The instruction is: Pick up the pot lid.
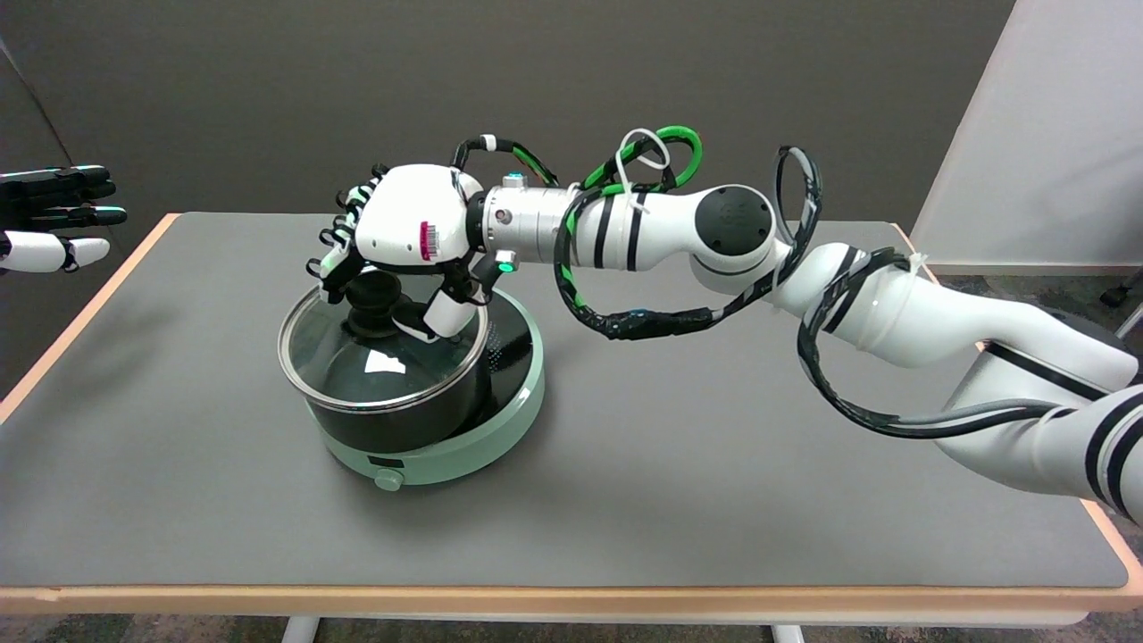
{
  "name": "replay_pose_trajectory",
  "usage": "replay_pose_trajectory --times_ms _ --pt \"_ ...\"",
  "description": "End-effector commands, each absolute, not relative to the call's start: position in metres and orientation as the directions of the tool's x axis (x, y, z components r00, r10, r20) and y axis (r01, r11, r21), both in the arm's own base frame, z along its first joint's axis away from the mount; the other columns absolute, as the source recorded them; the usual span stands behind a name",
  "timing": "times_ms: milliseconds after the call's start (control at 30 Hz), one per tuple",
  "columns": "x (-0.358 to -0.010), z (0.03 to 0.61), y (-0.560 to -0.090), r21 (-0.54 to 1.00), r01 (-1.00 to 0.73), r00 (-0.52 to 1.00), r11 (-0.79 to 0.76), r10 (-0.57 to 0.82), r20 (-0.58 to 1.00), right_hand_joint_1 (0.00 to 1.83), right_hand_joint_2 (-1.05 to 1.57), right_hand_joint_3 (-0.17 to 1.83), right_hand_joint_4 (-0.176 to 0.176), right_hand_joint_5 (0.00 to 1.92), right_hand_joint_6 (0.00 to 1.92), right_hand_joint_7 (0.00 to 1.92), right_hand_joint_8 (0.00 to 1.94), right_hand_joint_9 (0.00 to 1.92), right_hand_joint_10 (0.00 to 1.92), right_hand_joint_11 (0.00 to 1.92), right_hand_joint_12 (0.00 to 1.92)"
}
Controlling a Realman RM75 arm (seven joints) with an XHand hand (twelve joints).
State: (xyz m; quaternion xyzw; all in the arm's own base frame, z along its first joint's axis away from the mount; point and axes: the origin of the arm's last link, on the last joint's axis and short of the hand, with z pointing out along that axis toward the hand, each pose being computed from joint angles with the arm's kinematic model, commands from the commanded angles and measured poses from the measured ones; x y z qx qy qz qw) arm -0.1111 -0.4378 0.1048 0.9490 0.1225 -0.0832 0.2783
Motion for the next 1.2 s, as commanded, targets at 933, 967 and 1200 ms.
replay_pose_trajectory --times_ms 933,967,1200 --pt "-0.1094 0.0978 -0.4407 0.501 0.267 0.959 -0.823 0.177 -0.22 1.17 1.05 0.31 0.019 0.76 1.32 0.9 1.25 0.85 0.96 0.56 0.92" --pt "-0.1092 0.0976 -0.4405 0.501 0.267 0.959 -0.824 0.178 -0.219 1.18 1.04 0.33 0.016 0.76 1.32 0.9 1.26 0.85 1.0 0.57 0.93" --pt "-0.1086 0.097 -0.4399 0.499 0.267 0.96 -0.824 0.179 -0.217 1.35 0.86 0.64 0.176 0.67 1.21 0.87 1.37 0.85 1.22 0.64 1.02"
